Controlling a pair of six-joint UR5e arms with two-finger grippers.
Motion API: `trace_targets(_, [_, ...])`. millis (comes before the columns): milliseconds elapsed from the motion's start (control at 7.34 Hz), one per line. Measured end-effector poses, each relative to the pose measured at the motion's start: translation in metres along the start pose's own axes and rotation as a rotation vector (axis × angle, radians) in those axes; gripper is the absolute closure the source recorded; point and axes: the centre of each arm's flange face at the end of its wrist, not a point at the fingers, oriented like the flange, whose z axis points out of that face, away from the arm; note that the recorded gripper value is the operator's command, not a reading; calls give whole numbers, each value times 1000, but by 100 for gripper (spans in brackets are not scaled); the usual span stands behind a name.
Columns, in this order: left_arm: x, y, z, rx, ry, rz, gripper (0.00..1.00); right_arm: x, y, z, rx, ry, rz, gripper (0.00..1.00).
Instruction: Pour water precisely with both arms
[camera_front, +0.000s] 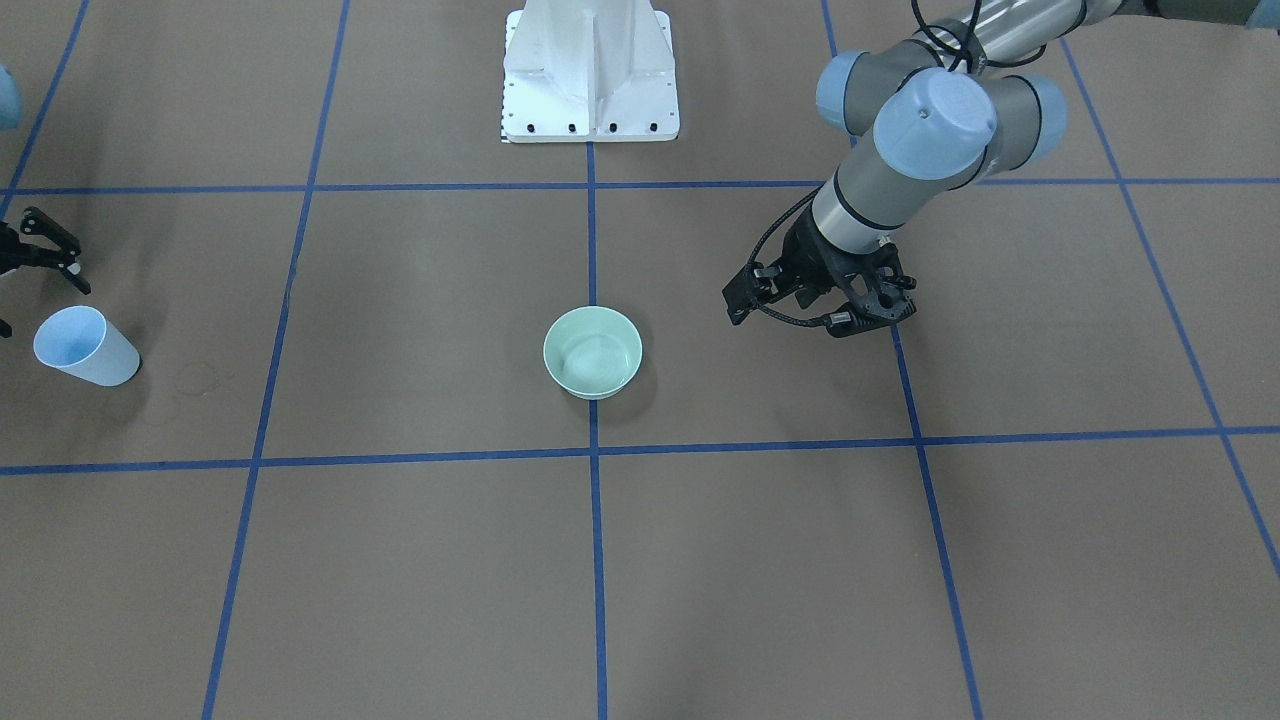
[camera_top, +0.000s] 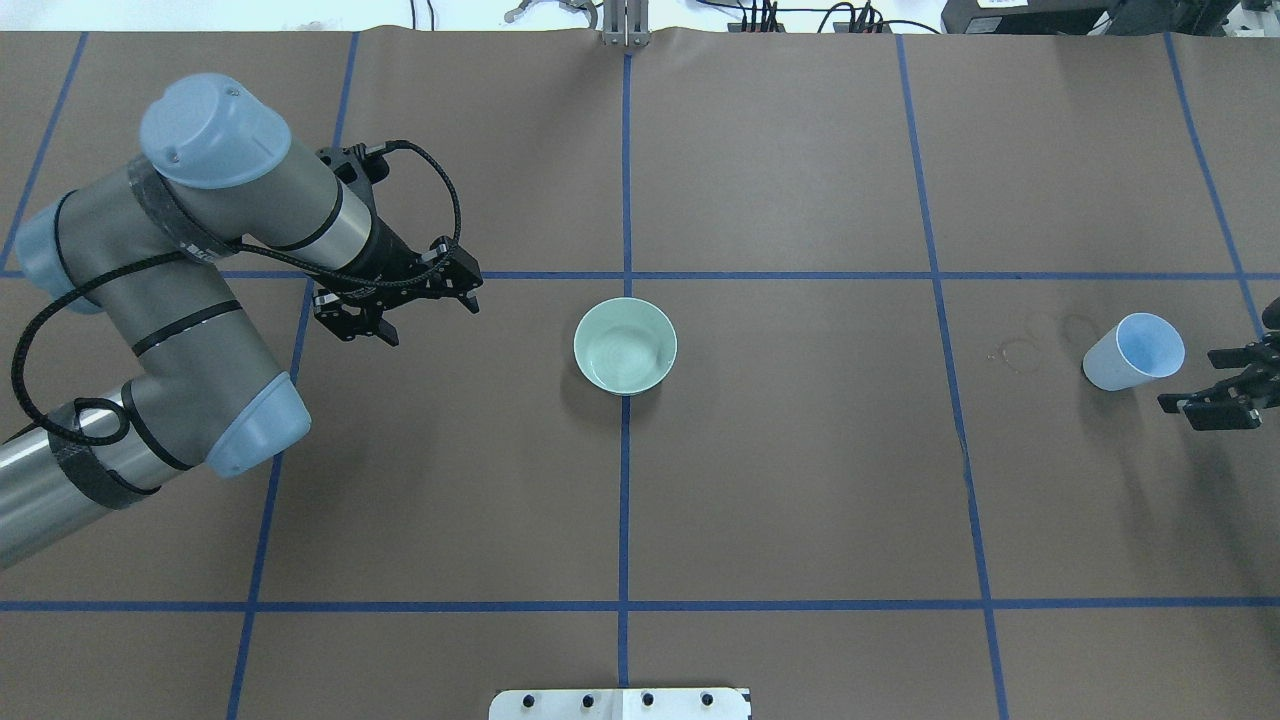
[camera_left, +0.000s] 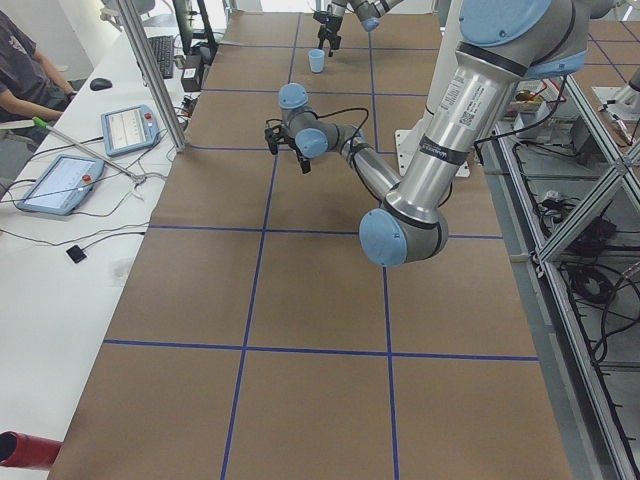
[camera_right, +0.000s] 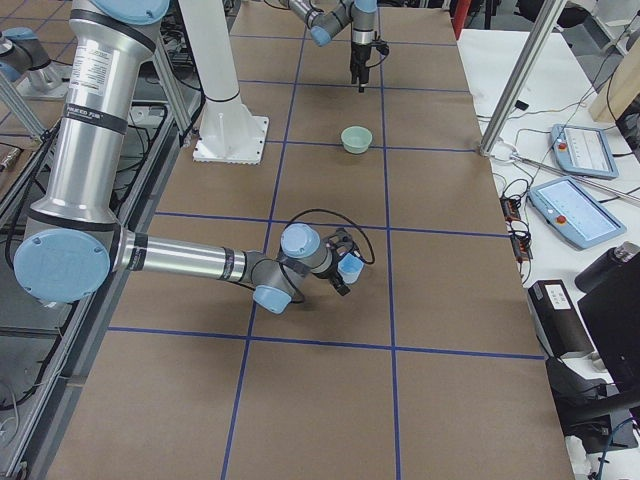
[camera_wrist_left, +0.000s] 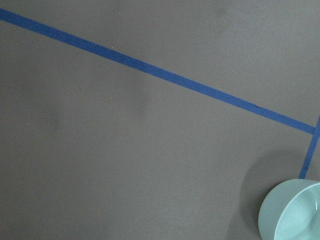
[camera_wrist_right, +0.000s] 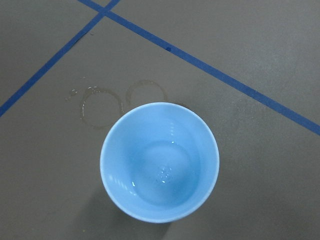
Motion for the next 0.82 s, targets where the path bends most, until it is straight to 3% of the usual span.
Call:
trace_targets(409, [0,-1,-1,2,1,0,0,-6,-5,15,4,-3,21,3])
trace_targets(817, [0,-3,-6,7,7,-1,0,-7,-11,22,46,-9,23,5])
